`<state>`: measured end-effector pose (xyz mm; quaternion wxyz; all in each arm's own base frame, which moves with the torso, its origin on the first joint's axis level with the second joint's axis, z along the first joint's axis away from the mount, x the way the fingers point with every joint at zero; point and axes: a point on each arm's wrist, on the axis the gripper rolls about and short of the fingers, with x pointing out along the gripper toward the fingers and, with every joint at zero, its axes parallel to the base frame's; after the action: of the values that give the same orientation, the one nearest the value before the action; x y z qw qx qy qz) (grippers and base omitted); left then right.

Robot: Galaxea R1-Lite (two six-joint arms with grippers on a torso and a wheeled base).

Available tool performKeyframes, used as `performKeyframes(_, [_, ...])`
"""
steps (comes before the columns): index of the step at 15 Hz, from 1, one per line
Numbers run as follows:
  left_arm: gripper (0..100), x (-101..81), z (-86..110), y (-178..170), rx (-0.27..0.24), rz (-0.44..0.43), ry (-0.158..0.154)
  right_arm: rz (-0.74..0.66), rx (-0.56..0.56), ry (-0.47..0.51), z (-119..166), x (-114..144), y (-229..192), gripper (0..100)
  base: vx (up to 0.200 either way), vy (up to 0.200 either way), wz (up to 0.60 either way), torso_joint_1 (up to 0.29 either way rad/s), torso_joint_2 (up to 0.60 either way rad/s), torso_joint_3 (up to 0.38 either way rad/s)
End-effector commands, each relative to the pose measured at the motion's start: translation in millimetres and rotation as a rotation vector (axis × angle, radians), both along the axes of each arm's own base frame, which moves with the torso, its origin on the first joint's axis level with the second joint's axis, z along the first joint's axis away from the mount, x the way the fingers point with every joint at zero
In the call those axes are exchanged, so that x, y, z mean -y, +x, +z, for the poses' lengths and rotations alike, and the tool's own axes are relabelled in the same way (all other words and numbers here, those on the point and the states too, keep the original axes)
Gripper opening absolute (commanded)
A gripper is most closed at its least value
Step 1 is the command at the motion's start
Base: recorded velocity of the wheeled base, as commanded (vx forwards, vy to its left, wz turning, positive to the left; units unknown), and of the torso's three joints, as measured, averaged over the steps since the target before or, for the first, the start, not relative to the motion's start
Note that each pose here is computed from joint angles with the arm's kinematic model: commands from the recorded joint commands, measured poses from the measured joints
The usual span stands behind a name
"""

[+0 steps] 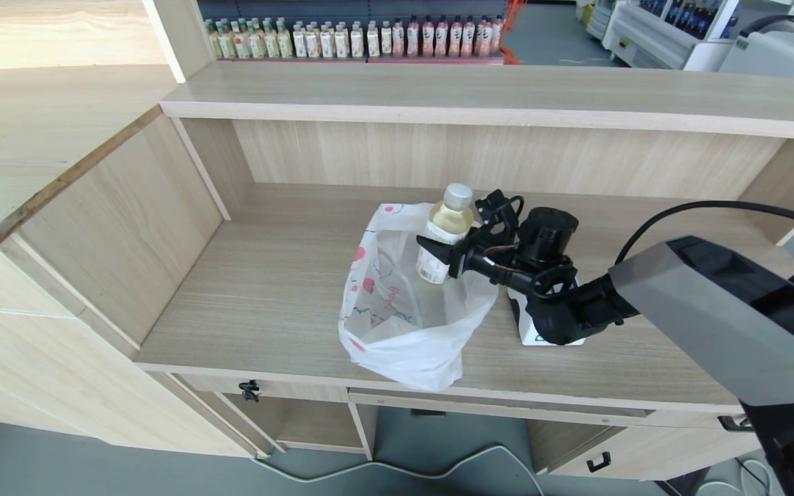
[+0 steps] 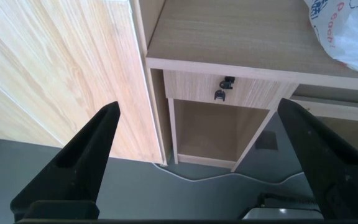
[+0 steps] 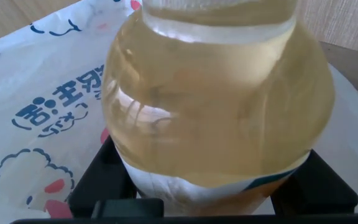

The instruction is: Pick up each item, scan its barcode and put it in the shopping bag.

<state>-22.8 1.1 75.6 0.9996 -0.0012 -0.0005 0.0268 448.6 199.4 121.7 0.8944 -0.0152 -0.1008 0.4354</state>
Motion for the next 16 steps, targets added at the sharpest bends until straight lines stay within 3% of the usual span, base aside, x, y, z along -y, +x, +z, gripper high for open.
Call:
performKeyframes(1, [100, 0.0, 0.0, 0.0, 0.001, 0.0, -0.001, 0.002, -0.018, -0.016, -16.5, -3.3, 3.9, 0, 0.0, 0.0, 0.0, 0.0, 0.0, 0.0])
performKeyframes(4, [100, 0.0, 0.0, 0.0, 0.001, 0.002, -0.001, 0.002, -0.019, -0.018, -20.0, -4.1, 5.9, 0, 0.0, 0.0, 0.0, 0.0, 0.0, 0.0])
performKeyframes(5, [100, 0.0, 0.0, 0.0, 0.001, 0.002, -0.001, 0.002, -0.024, -0.02, -21.9, -4.2, 6.1, 100, 0.0, 0.0, 0.0, 0.0, 0.0, 0.0])
performKeyframes(7, [100, 0.0, 0.0, 0.0, 0.001, 0.002, -0.001, 0.002, -0.019, -0.017, -18.5, -3.9, 5.2, 100, 0.0, 0.0, 0.0, 0.0, 0.0, 0.0])
performKeyframes(10, [100, 0.0, 0.0, 0.0, 0.001, -0.001, -0.001, 0.015, 0.038, 0.008, 17.7, 6.3, -2.9, 100, 0.0, 0.0, 0.0, 0.0, 0.0, 0.0])
performKeyframes(16, [100, 0.0, 0.0, 0.0, 0.001, 0.002, -0.001, -0.057, 0.019, 0.025, 63.5, 58.2, -39.1, 100, 0.0, 0.0, 0.0, 0.0, 0.0, 0.0])
